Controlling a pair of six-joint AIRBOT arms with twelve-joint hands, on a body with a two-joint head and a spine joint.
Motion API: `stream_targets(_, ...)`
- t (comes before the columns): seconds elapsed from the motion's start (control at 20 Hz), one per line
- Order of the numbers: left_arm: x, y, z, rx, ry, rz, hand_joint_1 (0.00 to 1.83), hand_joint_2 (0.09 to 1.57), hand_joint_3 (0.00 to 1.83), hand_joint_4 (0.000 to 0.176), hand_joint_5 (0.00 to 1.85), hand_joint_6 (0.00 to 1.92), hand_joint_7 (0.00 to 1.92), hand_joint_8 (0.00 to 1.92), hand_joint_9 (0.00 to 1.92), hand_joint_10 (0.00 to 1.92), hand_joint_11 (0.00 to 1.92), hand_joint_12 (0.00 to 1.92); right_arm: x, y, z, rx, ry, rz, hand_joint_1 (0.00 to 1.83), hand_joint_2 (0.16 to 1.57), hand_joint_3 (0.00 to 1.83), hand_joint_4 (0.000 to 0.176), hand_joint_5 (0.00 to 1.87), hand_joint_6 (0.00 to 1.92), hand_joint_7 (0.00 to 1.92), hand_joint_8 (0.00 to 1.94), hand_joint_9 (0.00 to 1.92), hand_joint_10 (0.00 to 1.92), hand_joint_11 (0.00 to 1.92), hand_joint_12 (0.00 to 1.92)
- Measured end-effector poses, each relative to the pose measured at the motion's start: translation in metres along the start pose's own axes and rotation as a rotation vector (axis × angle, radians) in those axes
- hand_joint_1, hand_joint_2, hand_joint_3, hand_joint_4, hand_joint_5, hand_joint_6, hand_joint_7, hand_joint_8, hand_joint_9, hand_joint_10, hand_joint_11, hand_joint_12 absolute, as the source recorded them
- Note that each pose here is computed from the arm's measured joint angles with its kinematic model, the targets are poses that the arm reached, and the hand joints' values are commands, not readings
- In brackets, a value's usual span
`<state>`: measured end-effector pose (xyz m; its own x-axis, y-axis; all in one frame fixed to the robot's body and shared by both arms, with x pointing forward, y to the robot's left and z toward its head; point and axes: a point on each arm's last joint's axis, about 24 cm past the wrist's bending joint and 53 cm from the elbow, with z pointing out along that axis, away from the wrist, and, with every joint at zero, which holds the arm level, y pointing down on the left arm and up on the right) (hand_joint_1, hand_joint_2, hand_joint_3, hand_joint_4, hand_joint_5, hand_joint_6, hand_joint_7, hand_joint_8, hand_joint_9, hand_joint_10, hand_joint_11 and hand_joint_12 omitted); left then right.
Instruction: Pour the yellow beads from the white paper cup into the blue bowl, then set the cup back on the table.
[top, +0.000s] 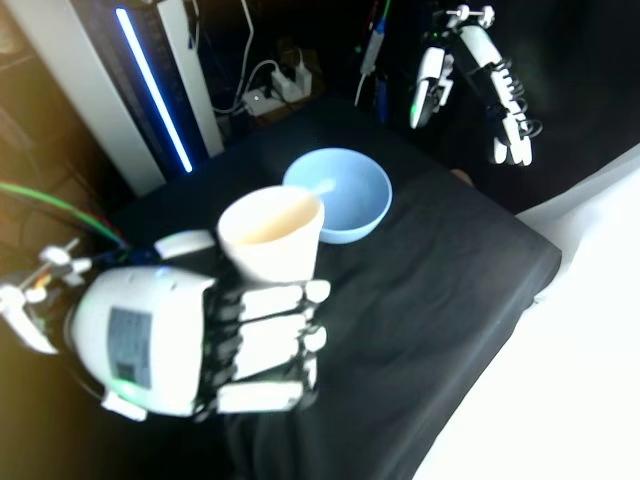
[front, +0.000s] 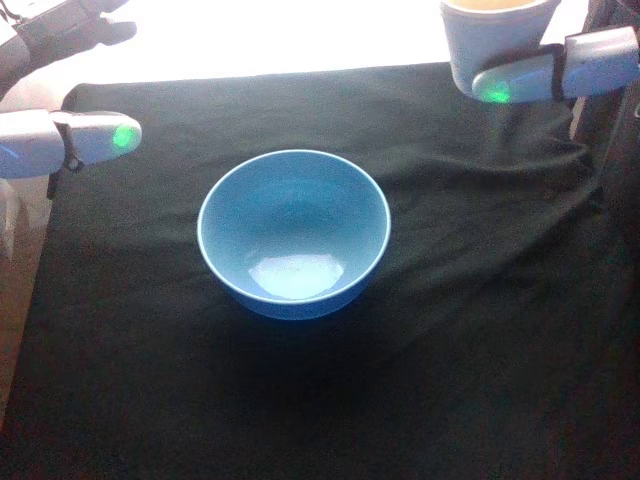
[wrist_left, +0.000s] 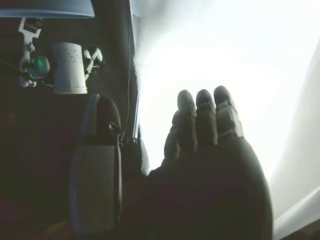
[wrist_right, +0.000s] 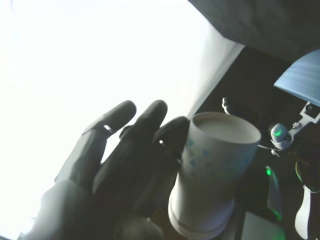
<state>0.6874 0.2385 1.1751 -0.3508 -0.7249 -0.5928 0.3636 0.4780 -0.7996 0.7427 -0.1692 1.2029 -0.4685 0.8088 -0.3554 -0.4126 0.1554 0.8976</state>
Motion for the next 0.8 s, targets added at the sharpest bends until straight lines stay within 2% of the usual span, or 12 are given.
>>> stream_targets(0.05, 0.0, 0.0, 0.0, 0.0, 0.0, 0.0, 0.86, 1.12, 0.0, 0.0, 0.09, 0.0, 0.33, 0.0, 0.17, 0.0, 0.0, 0.27, 0.002, -0.001, 0.001, 0.002, 0.002, 0.002, 1.2, 1.03, 0.0, 0.0, 1.18, 0.62, 0.92, 1.26, 0.91, 1.64, 0.86, 1.79)
stream_targets(0.1, 0.0, 0.0, 0.0, 0.0, 0.0, 0.0, 0.86, 1.12, 0.0, 0.0, 0.09, 0.0, 0.33, 0.0, 0.17, 0.0, 0.0, 0.27, 0.004, -0.002, 0.001, 0.007, 0.007, 0.0, 1.27, 1.06, 0.0, 0.0, 1.14, 0.51, 1.04, 1.13, 0.99, 1.16, 0.81, 1.41)
stream_targets(0.15, 0.0, 0.0, 0.0, 0.0, 0.0, 0.0, 0.84, 1.13, 0.0, 0.0, 0.08, 0.0, 0.33, 0.0, 0.17, 0.0, 0.0, 0.28, 0.005, -0.004, 0.001, 0.01, 0.015, -0.007, 1.37, 1.03, 0.0, 0.0, 1.01, 0.92, 1.14, 0.79, 1.26, 0.52, 1.01, 0.82)
stream_targets(0.2, 0.0, 0.0, 0.0, 0.0, 0.001, 0.003, 0.84, 1.12, 0.0, 0.0, 0.09, 0.0, 0.33, 0.0, 0.18, 0.0, 0.0, 0.31, 0.006, -0.004, 0.002, 0.011, 0.017, -0.008, 1.29, 1.04, 0.01, 0.0, 1.01, 0.97, 1.28, 0.45, 1.31, 0.19, 1.17, 0.45)
stream_targets(0.25, 0.0, 0.0, 0.0, 0.0, -0.001, 0.0, 0.84, 1.11, 0.0, 0.0, 0.09, 0.0, 0.34, 0.0, 0.18, 0.0, 0.0, 0.33, 0.006, -0.003, 0.003, 0.009, 0.016, -0.008, 1.28, 1.03, 0.0, 0.0, 1.04, 0.9, 1.35, 0.34, 1.42, 0.07, 1.3, 0.38)
stream_targets(0.3, 0.0, 0.001, 0.0, -0.002, 0.0, 0.001, 0.84, 1.11, 0.0, 0.0, 0.08, 0.0, 0.33, 0.0, 0.18, 0.0, 0.0, 0.32, 0.005, -0.002, 0.003, 0.008, 0.014, -0.009, 1.28, 1.03, 0.0, 0.0, 1.07, 0.82, 1.36, 0.34, 1.47, 0.05, 1.34, 0.37)
stream_targets(0.4, 0.0, 0.001, 0.0, -0.002, 0.0, 0.001, 0.85, 1.11, 0.0, 0.0, 0.09, 0.0, 0.33, 0.0, 0.18, 0.0, 0.0, 0.31, 0.005, -0.001, 0.004, 0.004, 0.014, -0.011, 1.29, 1.01, 0.01, 0.0, 1.11, 0.67, 1.36, 0.43, 1.52, 0.01, 1.13, 0.71)
stream_targets(0.45, 0.0, 0.001, 0.0, -0.003, 0.0, 0.0, 0.86, 1.1, 0.0, 0.0, 0.09, 0.0, 0.33, 0.0, 0.17, 0.0, 0.0, 0.27, 0.006, -0.001, 0.005, 0.003, 0.014, -0.01, 1.29, 1.01, 0.0, 0.0, 1.12, 0.64, 1.38, 0.41, 1.54, 0.01, 1.07, 0.83)
stream_targets(0.6, 0.0, 0.001, 0.0, -0.003, 0.001, 0.001, 0.86, 1.1, 0.0, 0.0, 0.09, 0.0, 0.36, 0.0, 0.2, 0.0, 0.0, 0.33, 0.008, -0.004, 0.006, 0.011, 0.018, -0.012, 1.3, 1.0, 0.0, 0.0, 1.13, 0.59, 1.39, 0.42, 1.57, 0.02, 1.13, 0.94)
stream_targets(0.65, -0.001, 0.001, 0.0, -0.003, 0.0, 0.003, 0.87, 1.1, 0.0, 0.0, 0.1, 0.0, 0.36, 0.0, 0.2, 0.0, 0.0, 0.34, 0.008, -0.003, 0.008, 0.012, 0.021, -0.017, 1.31, 1.0, 0.0, 0.0, 1.17, 0.52, 1.4, 0.41, 1.59, 0.03, 1.13, 1.09)
stream_targets(0.7, -0.001, 0.002, 0.0, -0.004, -0.001, 0.002, 0.88, 1.1, 0.0, 0.0, 0.09, 0.0, 0.36, 0.0, 0.2, 0.0, 0.0, 0.34, 0.009, 0.001, 0.012, 0.008, 0.03, -0.031, 1.31, 0.99, 0.0, 0.0, 1.18, 0.49, 1.41, 0.39, 1.59, 0.03, 1.11, 1.15)
stream_targets(0.8, 0.0, 0.002, 0.0, -0.004, 0.0, 0.001, 0.87, 1.09, 0.0, 0.0, 0.1, 0.0, 0.37, 0.0, 0.2, 0.0, 0.0, 0.34, 0.011, 0.01, 0.02, -0.002, 0.049, -0.059, 1.31, 0.99, 0.0, 0.0, 1.19, 0.48, 1.43, 0.34, 1.6, 0.03, 1.16, 1.09)
